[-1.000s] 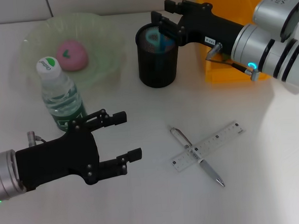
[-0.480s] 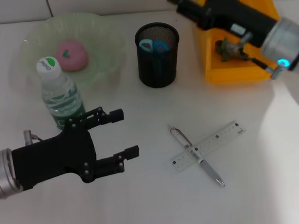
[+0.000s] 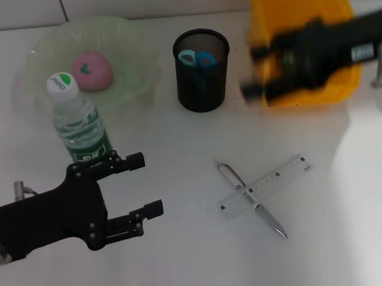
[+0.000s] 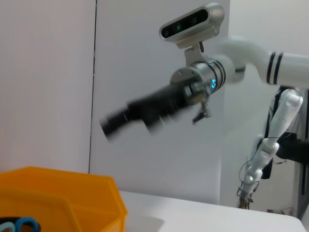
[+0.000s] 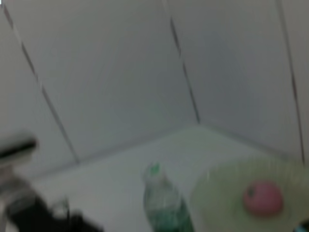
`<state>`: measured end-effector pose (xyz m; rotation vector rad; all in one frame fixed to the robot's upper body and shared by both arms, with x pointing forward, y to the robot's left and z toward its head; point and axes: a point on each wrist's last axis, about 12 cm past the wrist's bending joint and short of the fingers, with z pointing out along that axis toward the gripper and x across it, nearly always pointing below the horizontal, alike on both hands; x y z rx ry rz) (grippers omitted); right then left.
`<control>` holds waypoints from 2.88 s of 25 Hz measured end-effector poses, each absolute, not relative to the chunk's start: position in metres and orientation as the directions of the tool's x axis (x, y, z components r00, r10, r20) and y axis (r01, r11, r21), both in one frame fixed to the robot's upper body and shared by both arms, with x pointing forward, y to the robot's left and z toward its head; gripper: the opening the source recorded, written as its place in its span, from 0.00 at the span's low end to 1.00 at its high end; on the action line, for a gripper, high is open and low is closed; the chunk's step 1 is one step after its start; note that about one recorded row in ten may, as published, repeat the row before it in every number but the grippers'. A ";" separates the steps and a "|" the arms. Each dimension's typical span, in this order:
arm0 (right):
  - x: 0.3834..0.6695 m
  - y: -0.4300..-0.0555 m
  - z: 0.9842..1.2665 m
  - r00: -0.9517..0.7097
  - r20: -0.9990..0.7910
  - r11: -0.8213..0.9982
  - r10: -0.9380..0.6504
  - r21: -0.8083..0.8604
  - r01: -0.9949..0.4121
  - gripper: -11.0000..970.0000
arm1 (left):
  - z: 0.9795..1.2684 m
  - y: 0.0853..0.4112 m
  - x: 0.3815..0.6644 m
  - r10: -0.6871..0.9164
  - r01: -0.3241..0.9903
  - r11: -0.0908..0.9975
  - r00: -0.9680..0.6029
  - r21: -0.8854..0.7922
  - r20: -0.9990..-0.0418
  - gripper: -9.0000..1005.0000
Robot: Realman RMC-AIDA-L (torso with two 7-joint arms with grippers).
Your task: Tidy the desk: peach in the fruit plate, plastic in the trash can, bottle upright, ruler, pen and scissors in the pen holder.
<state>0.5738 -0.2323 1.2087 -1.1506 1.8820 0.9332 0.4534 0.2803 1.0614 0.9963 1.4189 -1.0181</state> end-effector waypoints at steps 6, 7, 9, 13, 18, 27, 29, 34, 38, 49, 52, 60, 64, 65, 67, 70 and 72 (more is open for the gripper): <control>0.565 -0.197 1.215 -0.080 -0.490 0.107 -0.868 -0.027 -0.994 0.87 | 1.063 0.285 0.454 0.053 0.955 0.290 -0.074 -0.055 -0.996 0.76; 0.565 -0.197 1.215 -0.080 -0.490 0.107 -0.868 -0.027 -0.994 0.87 | 1.063 0.285 0.454 0.053 0.955 0.290 -0.074 -0.055 -0.996 0.76; 0.560 -0.185 1.212 0.008 -0.417 0.018 -0.909 -0.058 -0.998 0.87 | 1.064 0.285 0.455 0.054 0.956 0.288 -0.072 -0.053 -0.996 0.76; 0.551 -0.159 1.197 0.169 -0.310 -0.156 -0.936 -0.065 -0.986 0.87 | 1.065 0.285 0.456 0.057 0.958 0.284 -0.069 -0.050 -0.996 0.76; 0.547 -0.144 1.189 0.274 -0.263 -0.257 -0.925 -0.096 -0.962 0.87 | 1.064 0.283 0.458 0.081 0.962 0.269 -0.069 -0.045 -0.994 0.76; 0.540 -0.113 1.174 0.455 -0.170 -0.433 -0.874 -0.148 -0.889 0.87 | 1.064 0.277 0.461 0.087 0.967 0.252 -0.067 -0.043 -0.994 0.76; 0.539 -0.108 1.168 0.477 -0.160 -0.455 -0.864 -0.153 -0.877 0.87 | 1.064 0.274 0.462 0.094 0.969 0.242 -0.071 -0.047 -0.993 0.76; 0.541 -0.098 1.156 0.505 -0.158 -0.480 -0.849 -0.172 -0.860 0.87 | 1.062 0.272 0.464 0.109 0.967 0.251 -0.075 -0.046 -0.991 0.76; 0.543 -0.093 1.150 0.500 -0.182 -0.473 -0.847 -0.172 -0.864 0.86 | 1.062 0.272 0.465 0.112 0.966 0.253 -0.078 -0.048 -0.991 0.76; 0.546 -0.087 1.133 0.481 -0.199 -0.462 -0.854 -0.139 -0.876 0.81 | 1.060 0.275 0.463 0.116 0.963 0.263 -0.085 -0.052 -0.990 0.76; 0.546 -0.086 1.130 0.475 -0.199 -0.459 -0.857 -0.125 -0.880 0.80 | 1.060 0.275 0.463 0.115 0.963 0.263 -0.085 -0.052 -0.990 0.76; 0.548 -0.085 1.128 0.453 -0.194 -0.438 -0.870 -0.115 -0.891 0.77 | 1.060 0.276 0.463 0.117 0.963 0.264 -0.085 -0.052 -0.989 0.76; 0.549 -0.085 1.128 0.448 -0.195 -0.434 -0.872 -0.116 -0.894 0.64 | 1.060 0.276 0.463 0.117 0.963 0.264 -0.085 -0.052 -0.989 0.76; 0.549 -0.085 1.128 0.448 -0.195 -0.433 -0.873 -0.116 -0.894 0.60 | 1.060 0.276 0.463 0.117 0.963 0.264 -0.085 -0.052 -0.989 0.76; 0.549 -0.085 1.128 0.445 -0.196 -0.430 -0.874 -0.115 -0.895 0.60 | 1.060 0.276 0.463 0.117 0.963 0.264 -0.085 -0.052 -0.989 0.76; 0.549 -0.085 1.128 0.444 -0.196 -0.429 -0.874 -0.115 -0.896 0.60 | 1.060 0.276 0.463 0.118 0.963 0.265 -0.085 -0.052 -0.989 0.76; 0.549 -0.086 1.127 0.440 -0.194 -0.426 -0.877 -0.110 -0.898 0.60 | 1.060 0.276 0.463 0.117 0.963 0.264 -0.084 -0.051 -0.989 0.76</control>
